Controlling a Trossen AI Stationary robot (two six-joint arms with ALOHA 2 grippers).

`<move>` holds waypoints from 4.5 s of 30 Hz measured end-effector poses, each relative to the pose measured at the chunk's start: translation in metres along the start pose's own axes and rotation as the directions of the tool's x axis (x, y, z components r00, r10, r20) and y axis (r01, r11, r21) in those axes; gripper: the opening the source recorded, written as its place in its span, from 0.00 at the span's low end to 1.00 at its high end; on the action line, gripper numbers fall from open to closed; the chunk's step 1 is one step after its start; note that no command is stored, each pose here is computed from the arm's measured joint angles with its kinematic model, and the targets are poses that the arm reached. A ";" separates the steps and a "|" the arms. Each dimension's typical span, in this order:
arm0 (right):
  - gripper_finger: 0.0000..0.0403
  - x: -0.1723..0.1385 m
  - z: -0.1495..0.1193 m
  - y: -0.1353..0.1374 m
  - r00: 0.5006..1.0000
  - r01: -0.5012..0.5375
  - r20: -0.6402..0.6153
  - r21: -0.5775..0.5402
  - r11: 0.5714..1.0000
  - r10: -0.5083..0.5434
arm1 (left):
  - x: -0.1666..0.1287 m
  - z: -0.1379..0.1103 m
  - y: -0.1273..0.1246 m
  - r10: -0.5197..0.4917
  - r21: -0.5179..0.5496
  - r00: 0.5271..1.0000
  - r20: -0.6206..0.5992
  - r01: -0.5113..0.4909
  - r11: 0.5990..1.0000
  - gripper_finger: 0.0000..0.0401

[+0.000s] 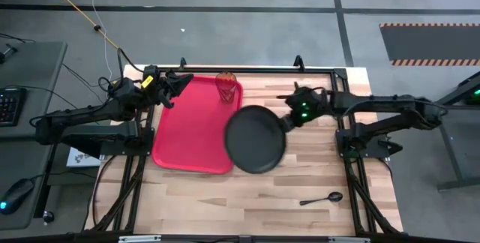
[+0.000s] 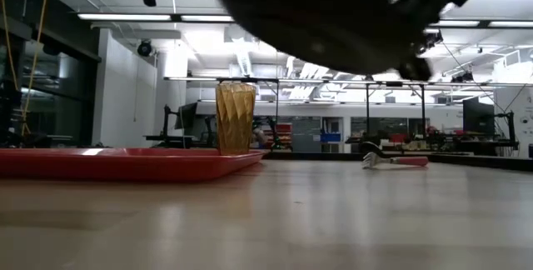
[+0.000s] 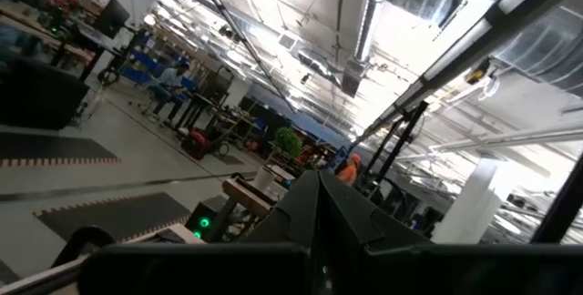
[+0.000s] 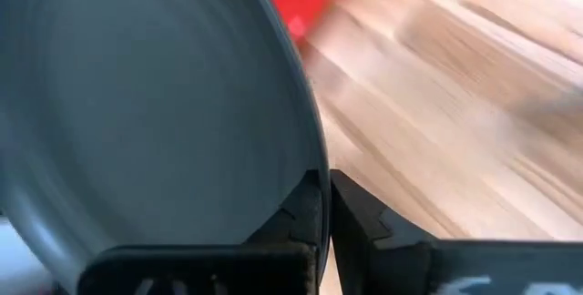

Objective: Pick and place plate/cup/fork/spoon on tray
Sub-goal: Put the black plate on the red tray to the top left of the brown cup, then move the orange cup to the top left of the red tray

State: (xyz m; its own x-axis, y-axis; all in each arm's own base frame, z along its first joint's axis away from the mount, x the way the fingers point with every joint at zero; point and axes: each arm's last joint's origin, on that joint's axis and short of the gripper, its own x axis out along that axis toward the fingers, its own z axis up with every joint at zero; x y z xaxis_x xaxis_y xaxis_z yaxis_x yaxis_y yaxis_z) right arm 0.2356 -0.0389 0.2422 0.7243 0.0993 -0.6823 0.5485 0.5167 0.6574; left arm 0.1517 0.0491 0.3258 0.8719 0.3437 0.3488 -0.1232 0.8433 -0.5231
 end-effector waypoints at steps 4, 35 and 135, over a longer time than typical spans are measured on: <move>0.00 0.041 0.005 0.012 0.994 -0.064 0.096 0.084 0.994 0.056 | 0.000 0.001 0.000 0.019 0.022 1.000 0.020 -0.020 1.000 0.01; 0.00 0.232 0.083 0.091 0.931 0.285 0.090 0.431 0.856 -0.355 | 0.001 0.046 -0.026 0.014 0.376 1.000 -0.016 -0.007 0.927 0.01; 0.62 0.121 0.244 0.039 0.911 0.410 0.101 -0.308 0.859 -0.399 | -0.005 0.046 -0.024 0.092 0.110 0.995 -0.024 -0.089 0.990 0.01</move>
State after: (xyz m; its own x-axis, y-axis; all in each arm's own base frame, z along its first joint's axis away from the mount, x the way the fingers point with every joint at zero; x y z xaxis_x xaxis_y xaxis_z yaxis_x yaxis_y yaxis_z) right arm 0.4462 -0.2140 0.2634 0.4838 -0.2017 -0.8516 0.6391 0.7462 0.1863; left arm 0.1282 0.0461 0.3725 0.8682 0.4096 0.2802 -0.2515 0.8498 -0.4633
